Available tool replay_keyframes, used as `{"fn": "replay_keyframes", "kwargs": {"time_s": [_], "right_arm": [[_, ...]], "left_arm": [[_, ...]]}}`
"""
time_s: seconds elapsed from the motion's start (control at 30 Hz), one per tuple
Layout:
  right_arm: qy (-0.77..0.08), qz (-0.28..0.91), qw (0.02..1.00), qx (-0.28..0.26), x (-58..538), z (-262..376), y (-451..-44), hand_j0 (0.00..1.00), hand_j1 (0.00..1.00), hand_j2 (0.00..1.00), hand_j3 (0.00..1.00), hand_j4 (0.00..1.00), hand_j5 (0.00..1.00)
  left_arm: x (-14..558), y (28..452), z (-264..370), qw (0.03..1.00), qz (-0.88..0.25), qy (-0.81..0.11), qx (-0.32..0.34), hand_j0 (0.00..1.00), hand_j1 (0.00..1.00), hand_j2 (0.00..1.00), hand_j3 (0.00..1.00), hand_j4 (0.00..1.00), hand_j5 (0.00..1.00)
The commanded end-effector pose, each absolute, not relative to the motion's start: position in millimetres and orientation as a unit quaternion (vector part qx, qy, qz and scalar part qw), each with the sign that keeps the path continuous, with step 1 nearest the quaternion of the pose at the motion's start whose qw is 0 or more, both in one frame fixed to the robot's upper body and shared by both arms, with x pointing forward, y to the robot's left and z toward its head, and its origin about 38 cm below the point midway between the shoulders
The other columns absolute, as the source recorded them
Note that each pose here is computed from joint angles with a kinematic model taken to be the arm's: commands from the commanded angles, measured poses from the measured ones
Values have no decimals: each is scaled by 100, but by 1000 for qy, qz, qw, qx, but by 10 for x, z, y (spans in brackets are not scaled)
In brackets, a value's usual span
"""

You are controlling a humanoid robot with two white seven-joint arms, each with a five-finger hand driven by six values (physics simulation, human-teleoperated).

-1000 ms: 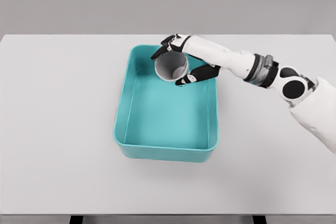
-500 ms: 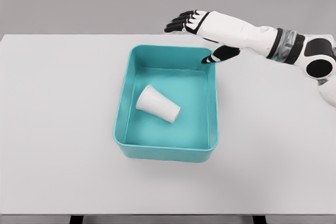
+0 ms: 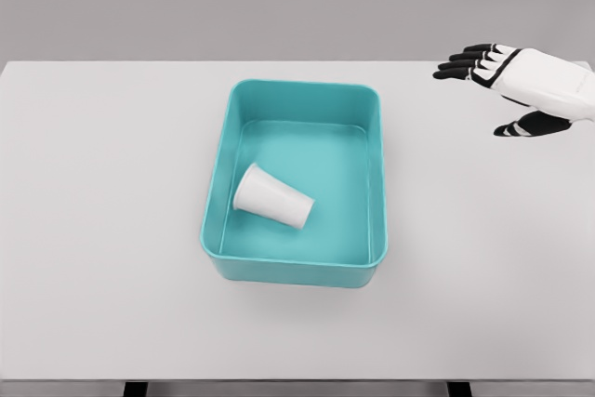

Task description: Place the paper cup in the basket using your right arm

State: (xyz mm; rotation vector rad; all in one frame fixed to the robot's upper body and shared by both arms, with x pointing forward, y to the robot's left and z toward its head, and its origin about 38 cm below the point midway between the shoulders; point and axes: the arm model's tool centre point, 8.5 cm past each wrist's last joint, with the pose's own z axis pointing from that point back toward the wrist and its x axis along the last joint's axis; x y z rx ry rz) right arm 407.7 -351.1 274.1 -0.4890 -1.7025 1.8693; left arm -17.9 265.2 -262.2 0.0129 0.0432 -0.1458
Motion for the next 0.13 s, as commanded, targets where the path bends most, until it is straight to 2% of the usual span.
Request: {"fn": "replay_keyframes", "kwargs": {"time_s": [0.0, 0.1], "right_arm": [[-635, 696, 282, -180, 4061, 2733, -3522, 100, 100, 100, 100, 100, 100], [-632, 698, 288, -175, 4042, 2670, -3528, 100, 100, 100, 100, 100, 100]], "left_arm": [[-256, 2657, -2618, 997, -69, 30, 7, 100, 100, 100, 100, 100, 100], [-147, 2649, -2624, 997, -71, 18, 6, 100, 100, 100, 100, 100, 100]]}}
